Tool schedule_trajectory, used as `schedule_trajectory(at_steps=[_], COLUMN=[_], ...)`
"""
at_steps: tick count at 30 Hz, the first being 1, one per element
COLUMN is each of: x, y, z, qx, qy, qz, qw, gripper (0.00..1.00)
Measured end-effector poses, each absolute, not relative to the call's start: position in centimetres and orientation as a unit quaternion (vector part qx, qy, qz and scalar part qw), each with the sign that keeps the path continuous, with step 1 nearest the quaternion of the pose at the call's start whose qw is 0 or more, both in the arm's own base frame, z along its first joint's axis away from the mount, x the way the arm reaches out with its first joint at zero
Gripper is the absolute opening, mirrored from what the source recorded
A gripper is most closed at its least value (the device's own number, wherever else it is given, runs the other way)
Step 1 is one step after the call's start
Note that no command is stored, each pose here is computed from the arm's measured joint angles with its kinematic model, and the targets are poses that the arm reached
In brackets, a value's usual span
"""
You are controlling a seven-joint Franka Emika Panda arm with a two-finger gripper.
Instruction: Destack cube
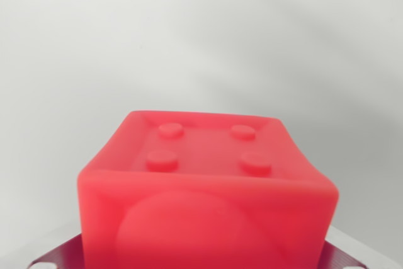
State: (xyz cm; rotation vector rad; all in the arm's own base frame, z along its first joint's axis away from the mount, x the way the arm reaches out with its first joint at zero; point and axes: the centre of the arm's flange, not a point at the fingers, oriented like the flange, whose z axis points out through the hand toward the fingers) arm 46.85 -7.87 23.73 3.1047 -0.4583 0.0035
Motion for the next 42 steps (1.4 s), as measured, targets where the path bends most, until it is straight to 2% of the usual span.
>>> schedule_trajectory(at_steps=[15, 36, 42], x=[49.6, 53.2, 53.2], y=[-6.9, -5.7, -5.6], z=[23.1, 22.2, 20.6], qx=[0.993, 0.997, 0.997], qy=[-0.117, -0.079, -0.078], qz=[0.0010, 0.0016, -0.0021], qw=[0.0013, -0.0005, -0.0002], gripper=[0.00, 0.00, 0.00])
